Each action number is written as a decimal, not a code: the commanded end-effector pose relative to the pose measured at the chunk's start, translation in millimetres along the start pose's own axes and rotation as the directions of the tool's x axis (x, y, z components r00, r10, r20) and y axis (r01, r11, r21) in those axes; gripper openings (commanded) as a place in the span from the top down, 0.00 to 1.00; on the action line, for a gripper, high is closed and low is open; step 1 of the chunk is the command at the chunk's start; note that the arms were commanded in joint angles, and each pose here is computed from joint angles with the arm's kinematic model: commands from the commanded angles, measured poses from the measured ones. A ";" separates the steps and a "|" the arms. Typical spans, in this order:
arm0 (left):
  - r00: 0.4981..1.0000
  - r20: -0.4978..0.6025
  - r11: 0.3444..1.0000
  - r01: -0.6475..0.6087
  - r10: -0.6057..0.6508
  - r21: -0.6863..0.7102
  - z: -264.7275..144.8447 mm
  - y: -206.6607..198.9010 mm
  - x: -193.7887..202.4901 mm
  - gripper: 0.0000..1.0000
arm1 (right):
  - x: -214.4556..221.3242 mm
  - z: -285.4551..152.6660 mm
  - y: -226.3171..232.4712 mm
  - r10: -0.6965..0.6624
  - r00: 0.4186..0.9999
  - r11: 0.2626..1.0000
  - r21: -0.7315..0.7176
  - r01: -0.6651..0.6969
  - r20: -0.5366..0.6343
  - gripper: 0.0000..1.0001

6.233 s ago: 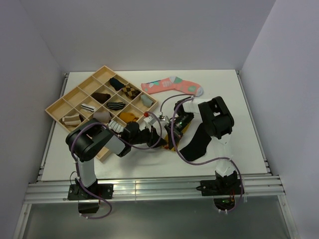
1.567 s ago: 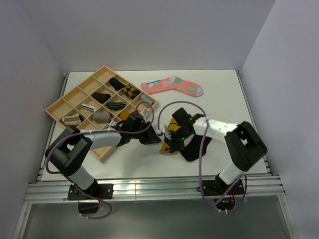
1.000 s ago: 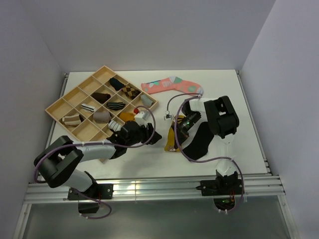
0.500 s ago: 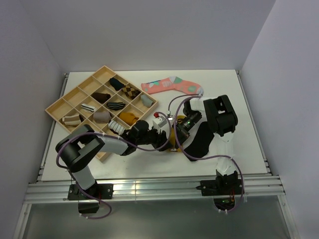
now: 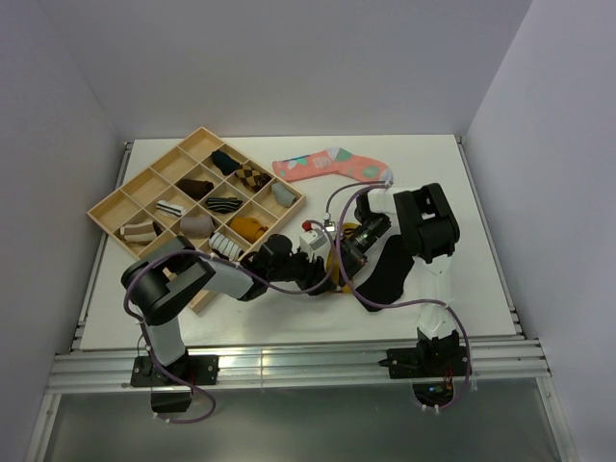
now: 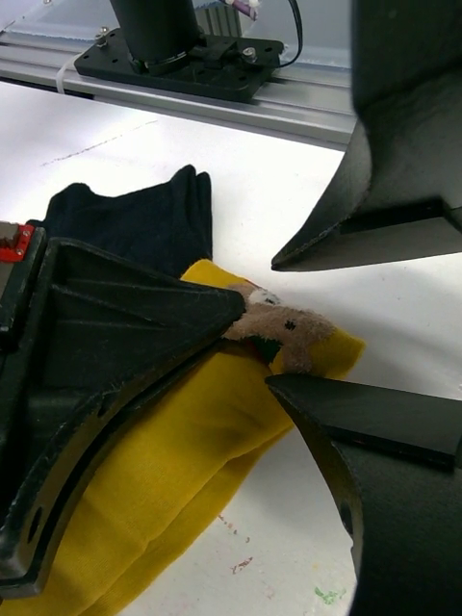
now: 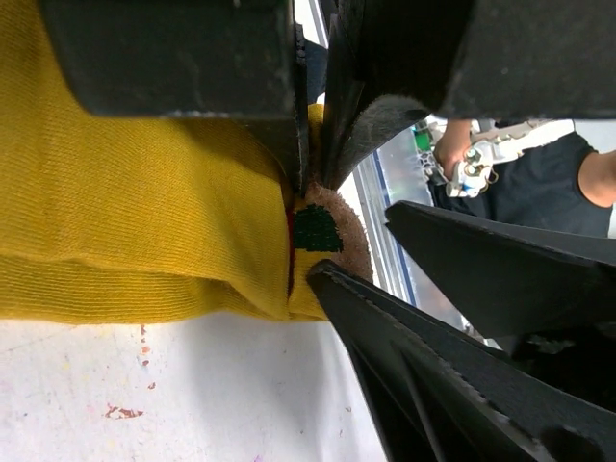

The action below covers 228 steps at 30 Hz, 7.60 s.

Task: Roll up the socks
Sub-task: Roll the sock at the center of the board.

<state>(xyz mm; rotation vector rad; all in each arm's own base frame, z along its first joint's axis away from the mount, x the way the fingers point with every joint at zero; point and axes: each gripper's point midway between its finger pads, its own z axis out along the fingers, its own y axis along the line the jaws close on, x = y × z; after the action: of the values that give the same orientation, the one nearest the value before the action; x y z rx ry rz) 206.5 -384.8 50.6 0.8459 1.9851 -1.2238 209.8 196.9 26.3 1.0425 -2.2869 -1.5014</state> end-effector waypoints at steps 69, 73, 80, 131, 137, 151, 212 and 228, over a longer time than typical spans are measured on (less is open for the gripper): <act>0.511 -0.411 0.655 0.556 -0.755 -0.511 -21.8 21.7 74.9 1.00 | 12.9 -18.2 28.0 -0.819 0.550 0.370 0.582 0.724 -0.164 0.48; 0.501 -0.409 0.645 0.549 -0.763 -0.531 -22.6 27.1 74.6 1.00 | 13.0 -2.4 29.1 -0.844 0.483 0.279 0.580 0.766 -0.232 0.47; 0.490 -0.410 0.638 0.551 -0.769 -0.538 -20.0 30.4 76.5 1.00 | 11.0 11.2 31.5 -0.851 0.432 0.197 0.579 0.791 -0.300 0.44; 0.829 -0.186 0.800 0.411 -0.527 -0.437 36.2 117.7 -46.7 0.39 | 36.0 16.4 16.8 -0.759 0.580 0.376 0.528 0.761 -0.295 0.93; 0.794 -0.296 0.824 0.402 -0.531 -0.399 39.0 113.2 -20.9 0.41 | 36.7 16.7 13.8 -0.754 0.583 0.376 0.530 0.760 -0.302 0.93; 0.736 -0.312 0.794 0.507 -0.601 -0.336 44.1 107.0 7.1 0.88 | 33.7 14.7 11.5 -0.749 0.589 0.370 0.546 0.752 -0.304 0.94; 0.973 0.225 0.979 0.086 -0.043 -0.185 -37.5 23.9 -58.5 0.53 | 27.3 -0.7 -27.4 -0.129 0.942 0.969 0.161 0.186 -0.308 0.93; 0.991 0.133 0.998 -0.005 -0.004 0.069 4.6 -15.9 -38.9 0.52 | 29.4 3.9 -23.9 -0.113 0.953 0.978 0.136 0.156 -0.279 0.93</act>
<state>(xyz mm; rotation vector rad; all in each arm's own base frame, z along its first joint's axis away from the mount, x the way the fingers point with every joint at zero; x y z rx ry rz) 221.1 -384.7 68.5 0.7255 1.9636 -1.2318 186.5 183.3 19.4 1.2799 -2.1913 -1.2147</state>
